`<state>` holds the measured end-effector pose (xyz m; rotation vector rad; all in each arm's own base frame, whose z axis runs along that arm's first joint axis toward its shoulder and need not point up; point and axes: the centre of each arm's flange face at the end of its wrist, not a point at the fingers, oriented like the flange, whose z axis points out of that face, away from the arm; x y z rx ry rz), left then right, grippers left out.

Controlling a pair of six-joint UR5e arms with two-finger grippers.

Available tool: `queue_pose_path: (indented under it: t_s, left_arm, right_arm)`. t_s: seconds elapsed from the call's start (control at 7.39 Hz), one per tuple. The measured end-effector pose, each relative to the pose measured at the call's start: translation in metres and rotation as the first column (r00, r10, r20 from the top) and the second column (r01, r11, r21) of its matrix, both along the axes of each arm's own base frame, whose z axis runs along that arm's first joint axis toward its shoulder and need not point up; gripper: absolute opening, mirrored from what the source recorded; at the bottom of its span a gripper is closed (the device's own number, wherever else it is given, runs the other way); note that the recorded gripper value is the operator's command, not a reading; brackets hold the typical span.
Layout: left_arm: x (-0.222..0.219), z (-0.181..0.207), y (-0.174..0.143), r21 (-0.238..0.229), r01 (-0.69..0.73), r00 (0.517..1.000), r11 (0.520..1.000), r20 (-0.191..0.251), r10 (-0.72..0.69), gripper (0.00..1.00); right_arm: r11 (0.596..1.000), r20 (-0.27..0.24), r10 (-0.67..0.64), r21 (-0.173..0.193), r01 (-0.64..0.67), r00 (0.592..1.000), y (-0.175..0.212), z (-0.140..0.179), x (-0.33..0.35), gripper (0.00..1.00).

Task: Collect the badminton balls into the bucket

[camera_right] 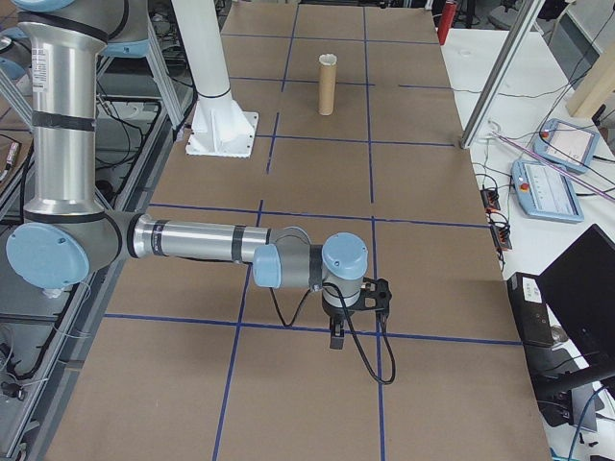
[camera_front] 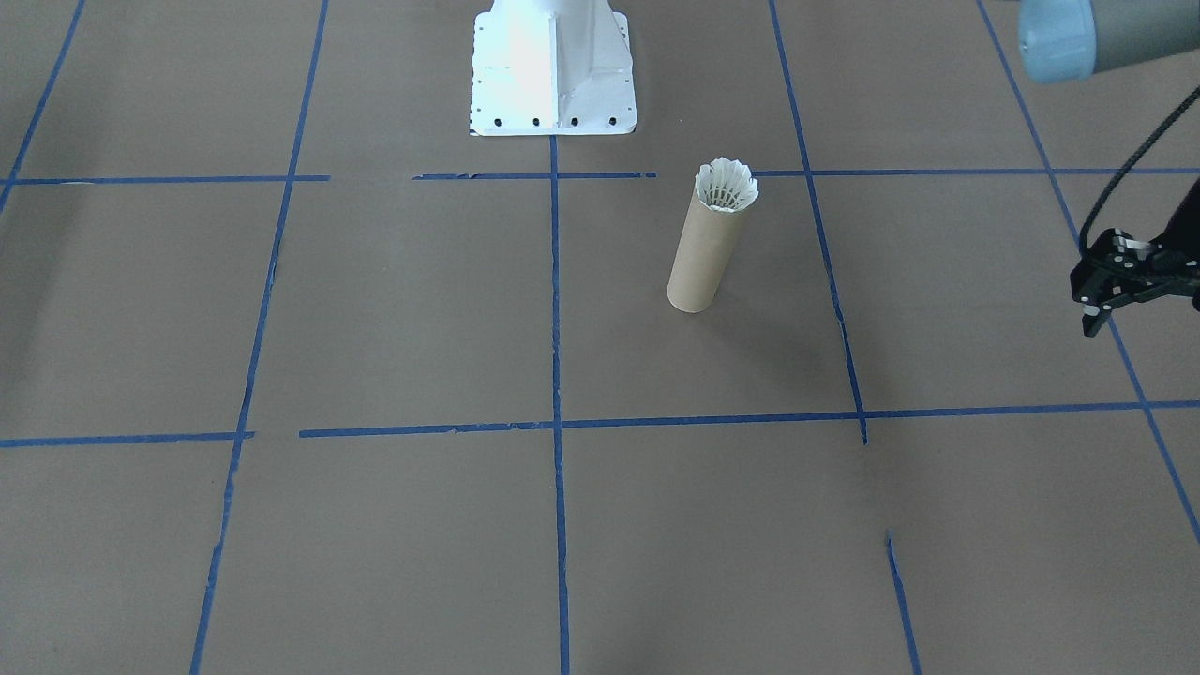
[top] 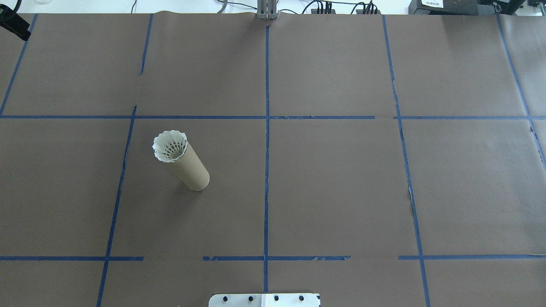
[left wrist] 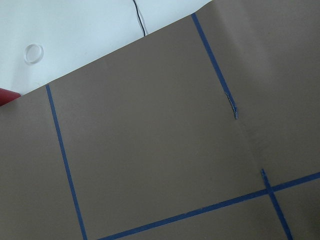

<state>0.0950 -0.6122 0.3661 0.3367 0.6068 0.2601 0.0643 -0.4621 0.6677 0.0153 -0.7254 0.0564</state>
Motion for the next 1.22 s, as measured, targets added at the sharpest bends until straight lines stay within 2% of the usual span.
queue_pose_path:
  t_s: [0.27,0.54,0.81,1.08,1.22]
  left_arm:
    - [-0.003,0.047,0.008,-0.036,-0.026,0.998,0.999,-0.058,0.024,1.00]
    - [-0.028,0.092,0.000,-0.050,-0.013,0.995,0.999,-0.099,0.008,1.00]
    - [-0.057,0.133,0.012,-0.063,-0.045,0.990,0.997,-0.138,0.036,1.00]
    - [-0.075,0.163,0.027,-0.102,-0.036,0.991,0.994,-0.134,0.022,1.00]
    - [-0.096,0.188,0.042,-0.146,-0.003,0.992,0.989,-0.123,-0.015,1.00]
  right_arm:
    - [1.000,0.000,0.000,0.000,0.000,1.000,0.000,0.000,0.000,1.00]
    - [1.000,0.000,0.000,-0.001,0.000,1.000,0.000,0.000,0.000,1.00]
    - [1.000,0.000,0.000,0.000,0.000,1.000,0.000,0.000,0.000,1.00]
    - [1.000,0.000,0.000,0.000,0.000,1.000,0.000,0.000,0.000,1.00]
    - [1.000,0.000,0.000,0.000,0.000,1.000,0.000,0.000,0.000,1.00]
